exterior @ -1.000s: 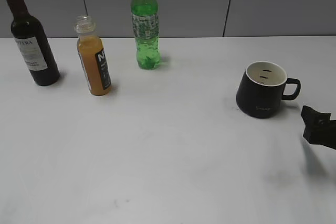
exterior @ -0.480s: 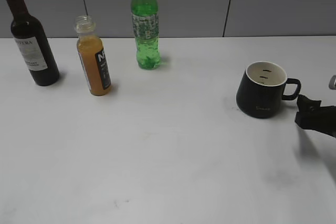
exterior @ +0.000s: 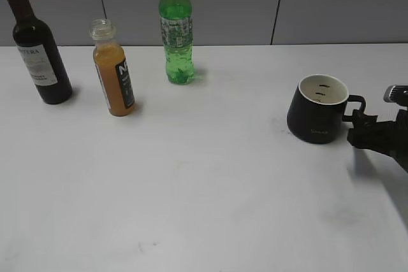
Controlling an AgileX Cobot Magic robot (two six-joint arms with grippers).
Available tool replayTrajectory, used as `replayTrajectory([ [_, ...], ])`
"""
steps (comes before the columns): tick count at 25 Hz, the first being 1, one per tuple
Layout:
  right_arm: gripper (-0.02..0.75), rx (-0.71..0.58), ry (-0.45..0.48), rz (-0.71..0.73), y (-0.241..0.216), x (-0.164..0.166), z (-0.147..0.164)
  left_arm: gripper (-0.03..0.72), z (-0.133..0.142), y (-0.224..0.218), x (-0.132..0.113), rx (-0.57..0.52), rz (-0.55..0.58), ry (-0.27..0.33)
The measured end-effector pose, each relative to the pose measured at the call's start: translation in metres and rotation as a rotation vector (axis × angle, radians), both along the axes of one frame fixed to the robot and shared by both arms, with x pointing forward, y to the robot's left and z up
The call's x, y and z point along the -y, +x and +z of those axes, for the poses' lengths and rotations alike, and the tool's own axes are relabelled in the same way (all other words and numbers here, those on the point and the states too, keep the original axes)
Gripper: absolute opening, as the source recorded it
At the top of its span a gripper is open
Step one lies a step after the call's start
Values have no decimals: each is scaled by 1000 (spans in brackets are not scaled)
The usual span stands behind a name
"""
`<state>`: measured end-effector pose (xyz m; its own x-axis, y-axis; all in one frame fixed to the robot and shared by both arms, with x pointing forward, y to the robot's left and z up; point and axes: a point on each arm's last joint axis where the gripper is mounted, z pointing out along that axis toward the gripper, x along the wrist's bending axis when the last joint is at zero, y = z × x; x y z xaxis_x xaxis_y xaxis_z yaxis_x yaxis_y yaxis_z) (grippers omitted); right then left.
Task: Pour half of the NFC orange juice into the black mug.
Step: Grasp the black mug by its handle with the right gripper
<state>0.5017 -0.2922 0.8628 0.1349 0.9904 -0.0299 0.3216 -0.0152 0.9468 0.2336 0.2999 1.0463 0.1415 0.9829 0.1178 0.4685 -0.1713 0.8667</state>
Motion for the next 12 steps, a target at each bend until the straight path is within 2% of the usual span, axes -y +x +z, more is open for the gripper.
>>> replayTrajectory([
  [12, 613, 18, 2, -17, 14, 2, -4, 238, 0, 0, 0, 0, 0, 0],
])
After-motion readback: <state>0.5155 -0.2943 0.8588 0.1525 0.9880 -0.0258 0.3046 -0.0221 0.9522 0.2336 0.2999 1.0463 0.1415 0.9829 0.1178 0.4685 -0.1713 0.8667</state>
